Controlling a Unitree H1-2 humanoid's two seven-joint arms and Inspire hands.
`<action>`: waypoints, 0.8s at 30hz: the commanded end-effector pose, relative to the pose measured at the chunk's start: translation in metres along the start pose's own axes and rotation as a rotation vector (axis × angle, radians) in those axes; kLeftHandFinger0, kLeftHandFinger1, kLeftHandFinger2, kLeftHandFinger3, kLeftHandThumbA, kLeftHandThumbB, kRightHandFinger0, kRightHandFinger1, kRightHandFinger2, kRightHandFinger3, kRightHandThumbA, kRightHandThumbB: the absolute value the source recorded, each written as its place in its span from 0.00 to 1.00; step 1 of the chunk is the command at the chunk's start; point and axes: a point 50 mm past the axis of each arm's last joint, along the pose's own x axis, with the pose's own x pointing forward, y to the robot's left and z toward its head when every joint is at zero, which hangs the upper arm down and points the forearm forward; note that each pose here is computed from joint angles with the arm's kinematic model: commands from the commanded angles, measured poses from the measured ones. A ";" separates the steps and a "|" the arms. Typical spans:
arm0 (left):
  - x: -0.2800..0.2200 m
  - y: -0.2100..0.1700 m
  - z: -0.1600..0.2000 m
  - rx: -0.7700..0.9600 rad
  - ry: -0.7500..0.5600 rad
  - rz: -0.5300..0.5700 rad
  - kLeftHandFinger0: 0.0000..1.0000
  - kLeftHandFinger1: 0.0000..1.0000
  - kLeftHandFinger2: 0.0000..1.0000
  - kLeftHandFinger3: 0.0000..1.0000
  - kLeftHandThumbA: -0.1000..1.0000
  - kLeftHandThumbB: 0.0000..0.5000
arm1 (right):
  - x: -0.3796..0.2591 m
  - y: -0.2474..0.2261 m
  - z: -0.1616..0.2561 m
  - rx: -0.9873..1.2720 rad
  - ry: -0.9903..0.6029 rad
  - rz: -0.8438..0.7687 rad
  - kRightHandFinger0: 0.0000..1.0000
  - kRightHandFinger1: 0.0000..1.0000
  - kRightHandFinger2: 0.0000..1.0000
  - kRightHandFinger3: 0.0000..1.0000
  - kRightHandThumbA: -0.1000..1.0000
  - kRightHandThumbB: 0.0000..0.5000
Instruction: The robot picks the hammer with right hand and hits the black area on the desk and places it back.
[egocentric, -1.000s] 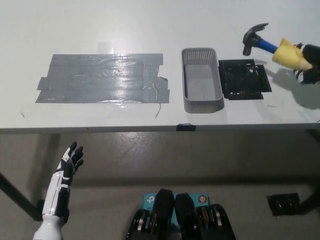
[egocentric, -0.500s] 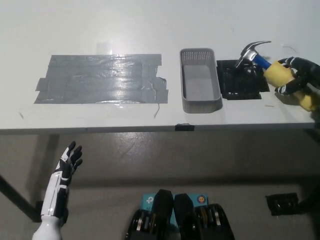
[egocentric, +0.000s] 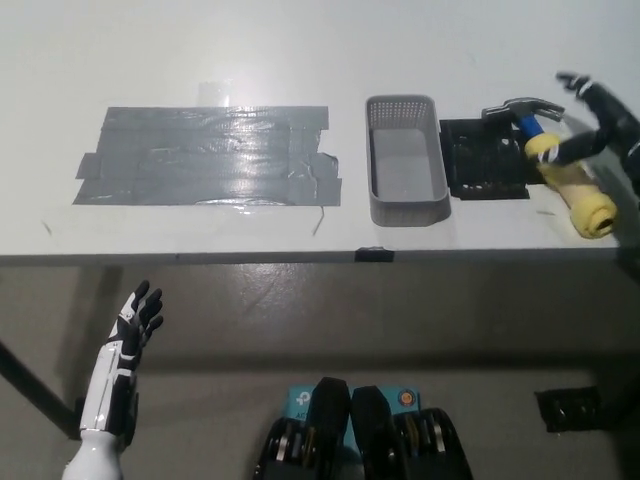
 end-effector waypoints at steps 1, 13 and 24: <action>0.003 0.006 0.009 0.005 -0.041 0.006 1.00 1.00 1.00 1.00 1.00 0.08 | -0.032 -0.120 0.098 0.193 -0.499 -0.622 1.00 1.00 1.00 1.00 1.00 0.61; 0.021 0.003 0.015 -0.005 -0.083 0.004 1.00 1.00 1.00 1.00 1.00 0.05 | -0.208 -0.082 0.166 0.122 -1.051 -0.723 1.00 1.00 1.00 1.00 1.00 0.69; 0.036 -0.004 0.017 0.008 -0.106 -0.017 1.00 1.00 1.00 1.00 1.00 0.06 | -0.308 0.060 0.095 0.145 -1.098 -0.498 1.00 1.00 1.00 1.00 1.00 0.62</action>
